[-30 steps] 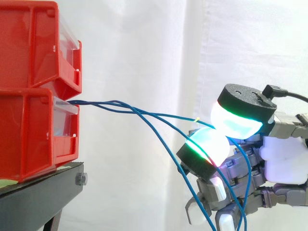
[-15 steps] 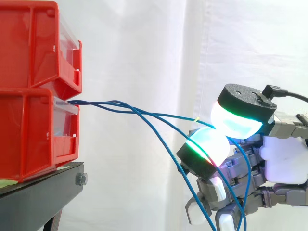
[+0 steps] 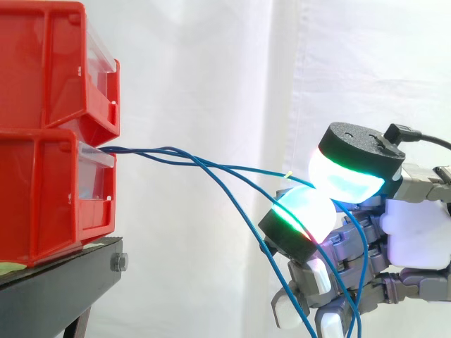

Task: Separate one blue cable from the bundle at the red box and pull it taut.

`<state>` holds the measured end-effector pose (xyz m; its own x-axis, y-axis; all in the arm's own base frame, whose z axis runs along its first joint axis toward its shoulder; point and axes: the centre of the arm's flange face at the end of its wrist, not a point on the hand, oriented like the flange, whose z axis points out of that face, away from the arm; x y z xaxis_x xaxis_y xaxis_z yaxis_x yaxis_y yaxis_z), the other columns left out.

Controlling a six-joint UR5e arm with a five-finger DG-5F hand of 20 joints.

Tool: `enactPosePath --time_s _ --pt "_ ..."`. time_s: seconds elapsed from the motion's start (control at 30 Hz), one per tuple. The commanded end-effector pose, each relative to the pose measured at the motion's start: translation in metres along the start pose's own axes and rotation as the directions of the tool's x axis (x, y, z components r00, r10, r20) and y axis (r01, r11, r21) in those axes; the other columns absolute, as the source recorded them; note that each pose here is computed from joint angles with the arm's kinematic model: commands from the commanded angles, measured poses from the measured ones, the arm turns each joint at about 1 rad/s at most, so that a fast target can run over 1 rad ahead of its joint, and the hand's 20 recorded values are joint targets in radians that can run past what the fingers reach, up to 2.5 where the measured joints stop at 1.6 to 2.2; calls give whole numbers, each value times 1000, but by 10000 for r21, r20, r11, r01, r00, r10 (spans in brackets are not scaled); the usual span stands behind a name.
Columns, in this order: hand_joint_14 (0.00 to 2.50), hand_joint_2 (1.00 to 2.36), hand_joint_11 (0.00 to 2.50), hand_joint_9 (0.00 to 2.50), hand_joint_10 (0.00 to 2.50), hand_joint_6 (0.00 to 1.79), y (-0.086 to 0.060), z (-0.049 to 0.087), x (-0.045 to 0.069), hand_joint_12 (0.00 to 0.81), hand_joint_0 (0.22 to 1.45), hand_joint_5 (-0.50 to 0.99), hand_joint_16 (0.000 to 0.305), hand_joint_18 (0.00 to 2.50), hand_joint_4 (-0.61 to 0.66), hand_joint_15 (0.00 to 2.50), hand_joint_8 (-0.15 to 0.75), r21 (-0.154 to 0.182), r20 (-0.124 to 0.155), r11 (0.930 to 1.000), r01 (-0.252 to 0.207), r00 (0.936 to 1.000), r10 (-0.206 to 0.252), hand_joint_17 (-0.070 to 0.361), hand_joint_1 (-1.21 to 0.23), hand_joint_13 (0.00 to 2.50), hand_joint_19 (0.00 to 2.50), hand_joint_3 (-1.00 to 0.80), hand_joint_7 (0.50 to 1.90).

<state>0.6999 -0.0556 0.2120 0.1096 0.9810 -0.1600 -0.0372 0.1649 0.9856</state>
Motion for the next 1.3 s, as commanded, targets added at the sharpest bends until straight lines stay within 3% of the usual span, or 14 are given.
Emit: enactPosePath --time_s 0.0,1.27 --pt "18 1019 1059 776 16 846 0 0 0 351 594 -115 40 661 -67 555 323 -8 -23 10000 -1 10000 1 91 -722 640 672 -121 1144" --pt "17 1019 1028 760 17 844 0 0 0 350 594 -116 41 660 -70 554 318 -3 8 10000 -1 10000 1 91 -721 636 674 -124 1146"
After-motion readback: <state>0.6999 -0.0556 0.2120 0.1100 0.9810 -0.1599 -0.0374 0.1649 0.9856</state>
